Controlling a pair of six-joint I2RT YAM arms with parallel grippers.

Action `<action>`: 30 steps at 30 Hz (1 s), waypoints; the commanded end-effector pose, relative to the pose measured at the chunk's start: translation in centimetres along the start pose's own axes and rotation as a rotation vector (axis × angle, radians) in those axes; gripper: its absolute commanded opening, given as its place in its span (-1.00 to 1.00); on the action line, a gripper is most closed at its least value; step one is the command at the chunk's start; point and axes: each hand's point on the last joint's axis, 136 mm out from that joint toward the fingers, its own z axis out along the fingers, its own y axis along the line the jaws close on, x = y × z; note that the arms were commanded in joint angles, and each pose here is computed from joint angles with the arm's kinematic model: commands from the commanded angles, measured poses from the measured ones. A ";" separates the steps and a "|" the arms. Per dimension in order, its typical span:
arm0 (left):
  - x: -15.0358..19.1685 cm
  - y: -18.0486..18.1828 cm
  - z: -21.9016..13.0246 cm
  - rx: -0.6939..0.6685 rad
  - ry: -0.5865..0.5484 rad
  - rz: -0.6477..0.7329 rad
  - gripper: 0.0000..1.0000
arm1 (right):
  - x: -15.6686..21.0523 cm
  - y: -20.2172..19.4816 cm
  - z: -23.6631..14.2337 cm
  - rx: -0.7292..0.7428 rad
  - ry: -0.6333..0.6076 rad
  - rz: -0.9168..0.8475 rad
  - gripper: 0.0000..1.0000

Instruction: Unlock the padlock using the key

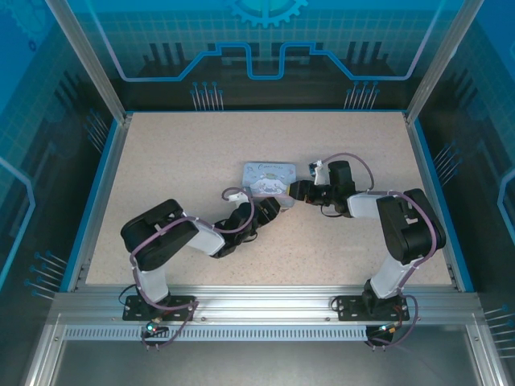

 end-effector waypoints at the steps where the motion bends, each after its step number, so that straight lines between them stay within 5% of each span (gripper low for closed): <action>1: -0.3 1.7 0.2 -0.091 -0.015 0.036 0.46 | 2.1 -1.0 0.8 0.026 0.070 0.044 0.03; 20: 1.6 1.1 2.9 -0.031 0.075 -0.042 0.46 | 2.3 -1.2 1.0 0.019 0.078 0.050 0.04; 30: 0.7 -2.0 2.1 0.099 0.061 -0.072 0.16 | 2.4 -1.2 1.2 0.010 0.079 0.057 0.04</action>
